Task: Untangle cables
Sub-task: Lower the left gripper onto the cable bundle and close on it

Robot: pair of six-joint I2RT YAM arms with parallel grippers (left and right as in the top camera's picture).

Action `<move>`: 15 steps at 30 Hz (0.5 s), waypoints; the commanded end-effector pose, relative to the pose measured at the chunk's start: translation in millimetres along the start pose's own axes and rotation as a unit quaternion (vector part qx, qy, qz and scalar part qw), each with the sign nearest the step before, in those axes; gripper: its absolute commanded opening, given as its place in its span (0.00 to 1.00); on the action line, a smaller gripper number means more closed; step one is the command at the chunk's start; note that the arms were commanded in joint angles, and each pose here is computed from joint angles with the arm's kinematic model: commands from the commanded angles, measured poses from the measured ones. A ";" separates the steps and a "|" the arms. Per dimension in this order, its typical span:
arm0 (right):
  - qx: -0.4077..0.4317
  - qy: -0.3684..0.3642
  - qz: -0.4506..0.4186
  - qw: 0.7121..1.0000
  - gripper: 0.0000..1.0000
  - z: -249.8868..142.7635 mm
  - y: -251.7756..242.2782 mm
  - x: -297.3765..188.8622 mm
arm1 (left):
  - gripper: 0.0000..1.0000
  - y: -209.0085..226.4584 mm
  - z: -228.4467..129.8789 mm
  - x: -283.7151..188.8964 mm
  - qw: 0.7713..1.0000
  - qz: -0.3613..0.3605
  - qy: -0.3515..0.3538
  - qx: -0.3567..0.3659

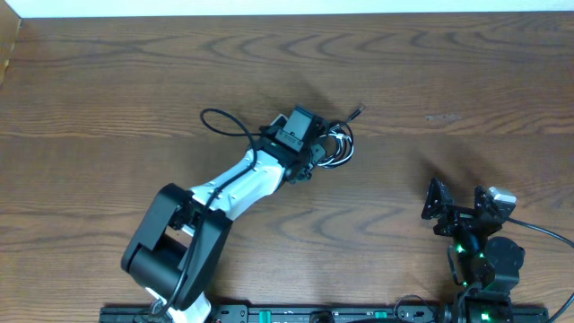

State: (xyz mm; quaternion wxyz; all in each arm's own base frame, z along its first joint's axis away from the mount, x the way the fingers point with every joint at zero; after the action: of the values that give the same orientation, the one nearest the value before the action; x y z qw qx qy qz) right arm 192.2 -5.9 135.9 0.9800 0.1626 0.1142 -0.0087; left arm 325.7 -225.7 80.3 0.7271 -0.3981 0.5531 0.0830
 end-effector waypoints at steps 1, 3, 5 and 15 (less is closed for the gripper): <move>0.008 0.003 -0.002 1.000 0.99 -1.7 -1.3 0.3 | 0.39 11.2 -8.0 15.2 1.000 0.024 0.001 -0.004; 0.008 0.003 -0.002 1.000 0.99 -1.7 -1.3 0.3 | 0.36 15.7 -9.8 23.0 0.999 0.034 0.003 -0.020; 0.008 0.003 -0.002 1.000 0.99 -1.6 -1.3 0.3 | 0.31 18.0 -9.8 30.5 0.999 0.036 0.003 -0.020; 0.036 0.002 0.001 0.999 0.99 -1.2 -0.5 0.3 | 0.07 11.7 -5.7 28.8 0.995 0.015 0.013 0.100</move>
State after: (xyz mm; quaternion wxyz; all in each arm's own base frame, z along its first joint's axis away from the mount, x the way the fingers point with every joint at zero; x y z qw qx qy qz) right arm 192.2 -5.9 136.2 0.9782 0.1739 0.1134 -0.0097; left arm 326.3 -236.6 59.2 0.7268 -0.3895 0.5603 0.0780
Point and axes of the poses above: each gripper's point midway between its finger pads, its own x axis out along the fingers, its own y axis along the line the jaws close on, z = x × y, the point moved 6 cm from there along -x, back along the fingers, and after that the axes turned 3 degrees about -x, right-handed, at the moved point
